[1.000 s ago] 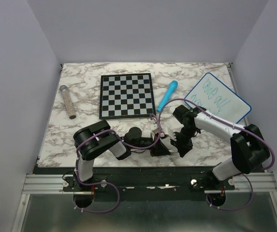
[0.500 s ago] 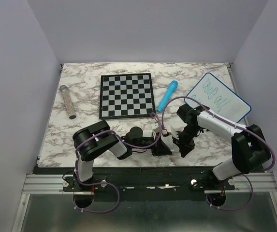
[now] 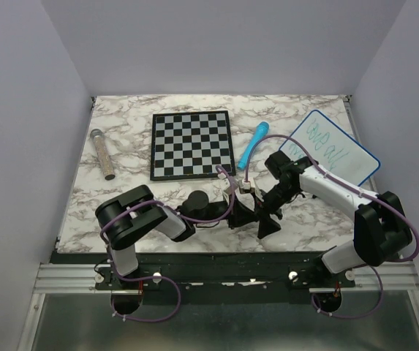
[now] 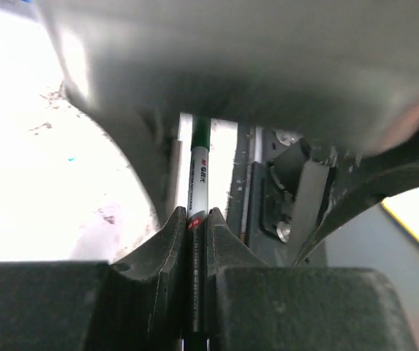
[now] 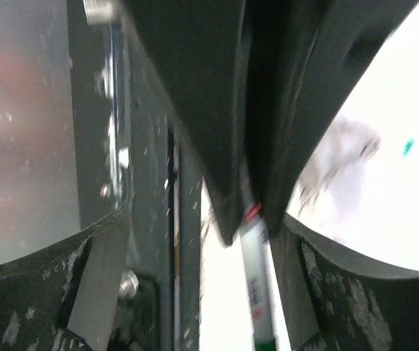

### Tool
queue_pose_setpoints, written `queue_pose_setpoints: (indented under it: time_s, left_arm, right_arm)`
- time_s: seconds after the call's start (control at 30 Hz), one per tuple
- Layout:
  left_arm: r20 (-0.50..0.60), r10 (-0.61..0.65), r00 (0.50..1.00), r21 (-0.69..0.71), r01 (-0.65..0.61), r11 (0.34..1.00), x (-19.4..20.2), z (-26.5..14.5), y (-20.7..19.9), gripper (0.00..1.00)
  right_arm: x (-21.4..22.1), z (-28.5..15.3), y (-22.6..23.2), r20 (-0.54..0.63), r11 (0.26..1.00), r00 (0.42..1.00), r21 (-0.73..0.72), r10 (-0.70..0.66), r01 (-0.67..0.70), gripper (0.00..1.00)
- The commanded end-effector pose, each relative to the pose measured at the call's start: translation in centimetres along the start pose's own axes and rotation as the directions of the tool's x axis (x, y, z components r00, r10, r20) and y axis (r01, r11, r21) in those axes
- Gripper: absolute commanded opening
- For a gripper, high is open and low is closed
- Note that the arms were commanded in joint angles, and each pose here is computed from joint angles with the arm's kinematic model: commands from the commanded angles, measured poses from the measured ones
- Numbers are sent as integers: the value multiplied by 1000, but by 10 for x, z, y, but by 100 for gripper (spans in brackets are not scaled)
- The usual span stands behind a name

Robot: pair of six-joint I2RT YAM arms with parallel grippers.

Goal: Write a sentence on the whiteboard
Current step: Insert the whiteboard marker without the cap into the pen cap, then put down the whiteboard marker at the center of the board.

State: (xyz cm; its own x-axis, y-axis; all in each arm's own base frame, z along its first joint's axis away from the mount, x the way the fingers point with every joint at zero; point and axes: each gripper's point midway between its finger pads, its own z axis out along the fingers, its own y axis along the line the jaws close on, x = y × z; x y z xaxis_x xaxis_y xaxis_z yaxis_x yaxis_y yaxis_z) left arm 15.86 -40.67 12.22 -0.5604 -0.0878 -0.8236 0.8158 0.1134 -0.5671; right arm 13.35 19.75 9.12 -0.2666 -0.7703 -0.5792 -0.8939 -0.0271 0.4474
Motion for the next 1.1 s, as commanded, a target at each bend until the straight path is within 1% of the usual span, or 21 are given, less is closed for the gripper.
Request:
queue_pose_setpoints:
  time_s: [0.0, 0.07, 0.1, 0.23, 0.3, 0.43, 0.53, 0.63, 0.8, 0.93, 1.07]
  left_arm:
    - [240, 147, 960, 150, -186, 971, -60, -4, -48, 0]
    - [216, 148, 965, 144, -182, 973, -56, -6, -46, 0]
    - [207, 151, 967, 145, -183, 972, -54, -7, -45, 0]
    - [172, 157, 972, 133, -181, 974, -47, -16, -41, 0]
    - [134, 151, 980, 125, -167, 978, -38, -20, -38, 0]
    - [95, 137, 986, 91, -146, 985, -23, -35, -29, 0]
    - [100, 133, 986, 40, -137, 990, -23, -44, -18, 0]
    - [73, 114, 991, -35, -112, 993, -16, -53, 3, 0]
    - [70, 68, 995, -170, -55, 984, -13, -64, 40, 0]
    - [56, 10, 998, -272, 6, 962, -7, -71, 75, 0]
    - [45, -29, 999, -335, 42, 941, -2, -74, 95, 0]
  right_arm:
    - [-71, -10, -9, 256, 978, 944, 32, -207, 206, 86]
    - [-71, -14, -12, 248, 976, 944, 58, -218, 210, 88]
    - [-71, -16, -14, 244, 976, 945, 69, -218, 207, 90]
    - [-68, -30, -35, 222, 970, 952, 170, -209, 173, 94]
    - [-66, -43, -43, 233, 963, 950, 219, -207, 156, 96]
    - [-64, -58, -42, 255, 955, 941, 253, -223, 158, 99]
    - [-67, -67, -37, 274, 946, 928, 270, -255, 180, 100]
    - [-70, -74, -37, 287, 938, 921, 296, -265, 178, 100]
    - [-66, -84, -46, 315, 929, 919, 350, -236, 119, 100]
    - [-63, -89, -56, 323, 921, 922, 383, -212, 77, 100]
    - [-61, -92, -60, 337, 920, 922, 389, -188, 45, 100]
